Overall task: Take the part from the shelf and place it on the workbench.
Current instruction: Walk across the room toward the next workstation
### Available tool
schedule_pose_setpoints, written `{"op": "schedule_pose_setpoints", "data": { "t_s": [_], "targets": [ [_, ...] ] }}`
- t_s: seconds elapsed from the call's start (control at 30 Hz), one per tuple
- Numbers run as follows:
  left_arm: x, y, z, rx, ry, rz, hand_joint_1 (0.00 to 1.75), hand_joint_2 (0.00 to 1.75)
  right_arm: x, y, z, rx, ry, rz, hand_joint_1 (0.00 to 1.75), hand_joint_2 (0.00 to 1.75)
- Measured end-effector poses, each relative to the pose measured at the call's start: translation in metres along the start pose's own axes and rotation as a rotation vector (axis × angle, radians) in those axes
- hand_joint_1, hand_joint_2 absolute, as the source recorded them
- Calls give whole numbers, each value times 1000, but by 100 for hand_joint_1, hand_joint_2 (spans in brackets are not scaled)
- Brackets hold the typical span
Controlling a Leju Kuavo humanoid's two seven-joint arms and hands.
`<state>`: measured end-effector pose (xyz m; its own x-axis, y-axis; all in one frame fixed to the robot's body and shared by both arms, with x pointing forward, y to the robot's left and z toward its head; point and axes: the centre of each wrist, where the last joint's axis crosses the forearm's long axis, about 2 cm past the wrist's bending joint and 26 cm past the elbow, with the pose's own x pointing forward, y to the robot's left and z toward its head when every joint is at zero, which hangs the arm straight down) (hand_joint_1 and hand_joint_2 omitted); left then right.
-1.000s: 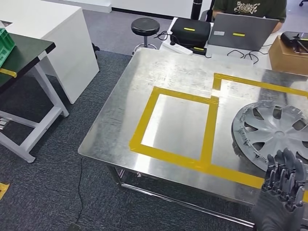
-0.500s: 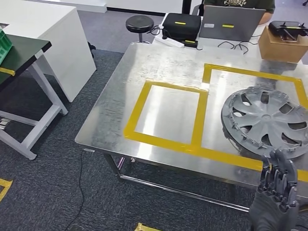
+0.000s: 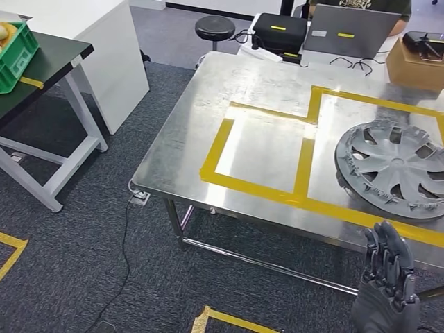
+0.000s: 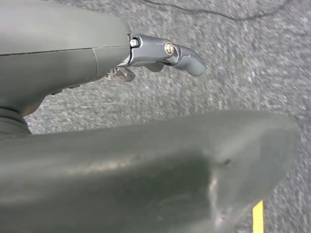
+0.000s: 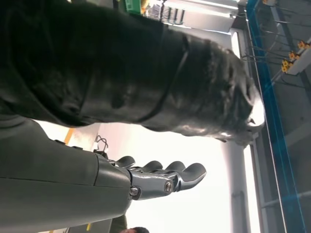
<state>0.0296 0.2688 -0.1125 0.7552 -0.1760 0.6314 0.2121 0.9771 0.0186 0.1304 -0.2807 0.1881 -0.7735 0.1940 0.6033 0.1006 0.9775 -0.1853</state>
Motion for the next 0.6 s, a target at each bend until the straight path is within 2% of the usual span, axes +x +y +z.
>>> {"op": "schedule_pose_setpoints", "data": {
  "t_s": [0.6],
  "targets": [
    [-1,2,1,9,3,19,0,0,-9,2,-5,47,-12,-46,0,0]
  ]
}}
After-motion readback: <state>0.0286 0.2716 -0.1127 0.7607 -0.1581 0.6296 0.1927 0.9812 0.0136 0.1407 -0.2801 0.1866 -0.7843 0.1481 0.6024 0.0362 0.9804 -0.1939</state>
